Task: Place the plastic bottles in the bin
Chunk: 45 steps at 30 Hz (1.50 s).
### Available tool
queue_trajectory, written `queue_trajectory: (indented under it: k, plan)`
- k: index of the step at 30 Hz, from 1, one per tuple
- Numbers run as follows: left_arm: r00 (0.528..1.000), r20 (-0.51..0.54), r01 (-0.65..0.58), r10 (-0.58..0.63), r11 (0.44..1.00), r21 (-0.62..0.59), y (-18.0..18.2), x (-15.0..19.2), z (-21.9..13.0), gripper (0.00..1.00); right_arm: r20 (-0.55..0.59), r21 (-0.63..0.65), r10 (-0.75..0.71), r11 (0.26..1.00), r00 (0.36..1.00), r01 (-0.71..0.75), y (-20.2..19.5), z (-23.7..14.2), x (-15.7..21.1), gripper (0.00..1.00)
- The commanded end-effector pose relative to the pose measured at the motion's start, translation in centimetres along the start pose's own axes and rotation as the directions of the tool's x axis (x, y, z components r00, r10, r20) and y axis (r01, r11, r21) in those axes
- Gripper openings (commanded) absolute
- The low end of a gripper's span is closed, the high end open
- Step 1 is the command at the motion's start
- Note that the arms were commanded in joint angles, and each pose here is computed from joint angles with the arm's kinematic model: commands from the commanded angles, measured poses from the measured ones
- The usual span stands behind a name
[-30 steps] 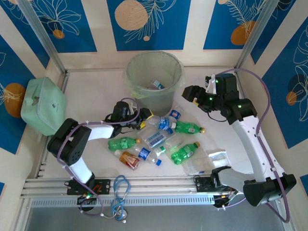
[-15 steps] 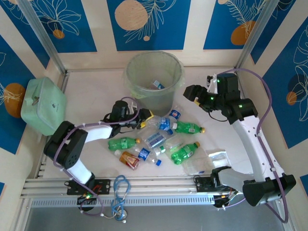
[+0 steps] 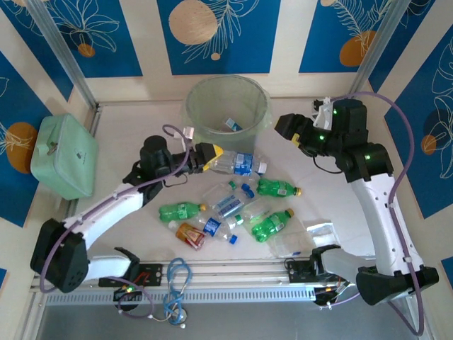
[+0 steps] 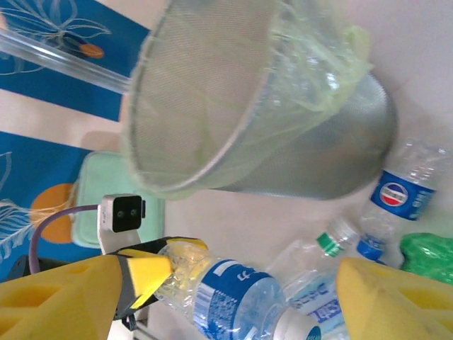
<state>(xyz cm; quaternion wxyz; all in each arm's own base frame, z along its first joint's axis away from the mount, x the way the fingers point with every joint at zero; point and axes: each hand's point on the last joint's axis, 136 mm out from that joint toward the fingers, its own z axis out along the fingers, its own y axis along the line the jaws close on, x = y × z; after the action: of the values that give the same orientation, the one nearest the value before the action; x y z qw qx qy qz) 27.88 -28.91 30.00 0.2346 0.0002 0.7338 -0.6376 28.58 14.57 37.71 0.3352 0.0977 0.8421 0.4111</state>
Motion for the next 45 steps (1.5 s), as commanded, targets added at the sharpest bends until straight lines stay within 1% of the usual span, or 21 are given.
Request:
queue_trajectory:
  k: [1, 5, 7, 10, 12, 16, 20, 25, 29, 33, 36, 45]
  plan:
    - [0.993, 0.103, -0.065, 0.059, 0.996, 0.055, -4.6, -2.1, -1.2, 0.58, -0.019, -0.128, -0.031, 0.991, 0.999, 0.028, 3.8, -0.9, 0.3, 0.82]
    - [0.964, 0.256, -0.084, 0.064, 0.994, 0.066, -6.9, -4.7, -2.5, 0.6, -0.036, -0.244, -0.08, 0.967, 0.996, 0.069, 7.0, -0.8, 0.9, 0.92]
    - [0.948, 0.315, -0.087, 0.043, 0.988, 0.127, -8.0, -6.0, -2.6, 0.61, -0.046, -0.293, -0.123, 0.95, 0.991, 0.104, 8.6, -0.4, 1.6, 0.94]
    - [0.928, 0.372, -0.081, -0.01, 0.97, 0.228, -9.5, -7.5, -2.6, 0.58, -0.031, -0.301, -0.172, 0.941, 0.985, 0.155, 9.9, 0.2, 1.9, 0.97]
    - [0.914, 0.403, -0.084, -0.036, 0.958, 0.276, -10.3, -8.3, -2.8, 0.58, -0.024, -0.297, -0.174, 0.942, 0.984, 0.159, 10.2, 0.6, 1.5, 0.98]
    - [0.901, 0.43, -0.097, -0.055, 0.941, 0.323, -11.1, -9.1, -2.8, 0.58, -0.054, -0.321, -0.169, 0.936, 0.984, 0.143, 11.0, 2.1, 1.3, 0.99]
    - [0.899, 0.428, -0.09, -0.088, 0.921, 0.379, -11.7, -9.3, -2.7, 0.57, -0.061, -0.319, -0.17, 0.937, 0.984, 0.142, 11.7, 3.9, 1.0, 1.0]
    - [0.898, 0.43, -0.09, -0.096, 0.916, 0.392, -11.8, -9.3, -2.7, 0.57, -0.058, -0.314, -0.177, 0.937, 0.983, 0.151, 12.6, 5.9, 0.4, 1.0]
    - [0.901, 0.425, -0.093, -0.09, 0.916, 0.39, -11.9, -9.3, -2.5, 0.56, -0.046, -0.32, -0.176, 0.935, 0.983, 0.152, 13.2, 7.0, -0.3, 0.98]
    - [0.9, 0.424, -0.083, -0.097, 0.919, 0.386, -11.5, -9.4, -2.4, 0.56, -0.033, -0.311, -0.168, 0.938, 0.985, 0.15, 13.2, 7.9, -0.8, 0.94]
    - [0.901, 0.422, -0.077, -0.1, 0.921, 0.382, -11.2, -9.4, -2.2, 0.56, -0.032, -0.316, -0.168, 0.937, 0.985, 0.149, 13.3, 8.2, -1.0, 0.89]
    - [0.902, 0.42, -0.066, -0.101, 0.929, 0.365, -10.7, -9.4, -2.0, 0.56, -0.036, -0.323, -0.177, 0.933, 0.984, 0.156, 13.7, 8.3, -1.0, 0.71]
